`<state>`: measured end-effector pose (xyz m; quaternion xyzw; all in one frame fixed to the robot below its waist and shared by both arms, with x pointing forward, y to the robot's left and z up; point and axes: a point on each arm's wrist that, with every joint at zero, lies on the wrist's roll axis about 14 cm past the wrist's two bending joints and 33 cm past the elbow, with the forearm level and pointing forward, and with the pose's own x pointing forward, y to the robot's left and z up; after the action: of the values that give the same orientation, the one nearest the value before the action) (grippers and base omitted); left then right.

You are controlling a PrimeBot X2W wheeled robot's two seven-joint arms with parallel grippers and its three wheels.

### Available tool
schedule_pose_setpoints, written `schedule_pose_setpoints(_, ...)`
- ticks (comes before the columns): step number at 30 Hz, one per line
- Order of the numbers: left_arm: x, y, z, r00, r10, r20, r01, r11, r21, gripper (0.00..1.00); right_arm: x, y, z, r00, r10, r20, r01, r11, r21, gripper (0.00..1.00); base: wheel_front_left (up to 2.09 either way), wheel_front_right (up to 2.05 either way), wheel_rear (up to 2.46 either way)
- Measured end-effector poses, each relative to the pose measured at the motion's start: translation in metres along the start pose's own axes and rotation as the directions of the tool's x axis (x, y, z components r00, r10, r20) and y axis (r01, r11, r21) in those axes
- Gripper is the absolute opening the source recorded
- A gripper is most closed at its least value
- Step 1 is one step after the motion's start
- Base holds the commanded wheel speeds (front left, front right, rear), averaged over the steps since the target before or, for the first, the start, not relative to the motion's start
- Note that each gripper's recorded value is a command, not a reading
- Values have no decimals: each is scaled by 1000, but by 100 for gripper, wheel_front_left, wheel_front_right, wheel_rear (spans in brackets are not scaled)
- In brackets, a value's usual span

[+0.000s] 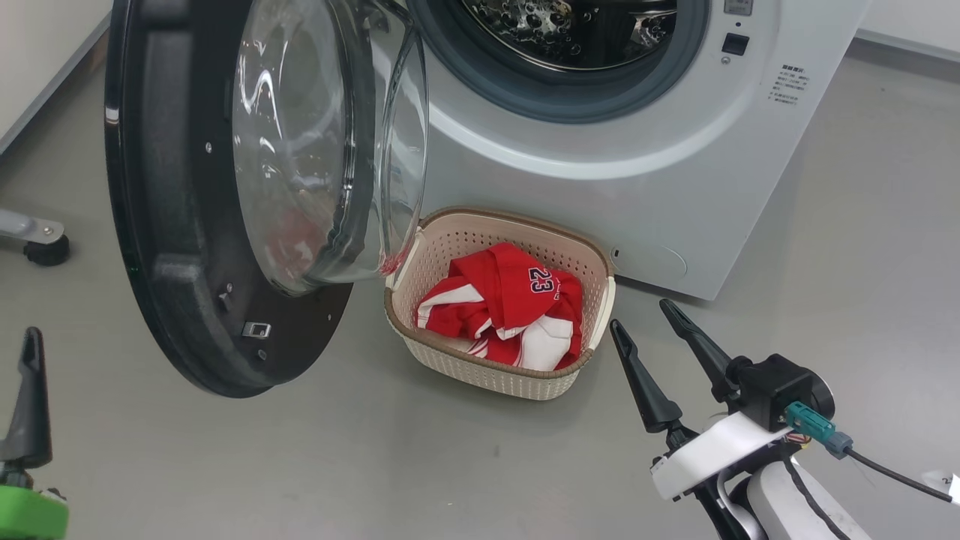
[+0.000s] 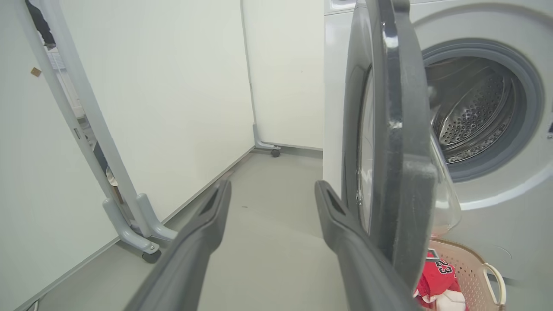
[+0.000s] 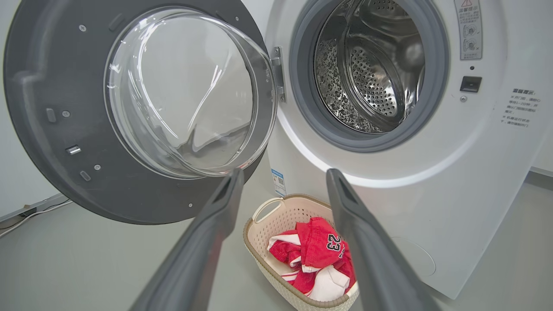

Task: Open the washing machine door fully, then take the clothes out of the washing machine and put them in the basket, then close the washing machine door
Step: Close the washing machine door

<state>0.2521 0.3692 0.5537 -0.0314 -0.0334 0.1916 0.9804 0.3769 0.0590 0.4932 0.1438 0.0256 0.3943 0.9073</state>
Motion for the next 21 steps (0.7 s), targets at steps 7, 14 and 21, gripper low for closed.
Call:
schedule_pose_setpoints(7, -11, 2, -10, 1000, 11, 24, -11, 1000, -6, 100, -1, 0, 1, 1000, -4, 2, 4, 1000, 0, 100, 0, 0, 0)
schedule_pose_setpoints(14, -15, 2, -15, 999, 12, 37, -12, 1000, -9, 100, -2, -3, 1, 1000, -12, 3, 12, 1000, -1, 100, 0, 0, 0)
schedule_pose_setpoints(21, -18, -11, -31, 1000, -26, -11, 26, 1000, -13, 100, -2, -4, 1, 1000, -16, 5, 16, 1000, 0, 100, 0, 0, 0)
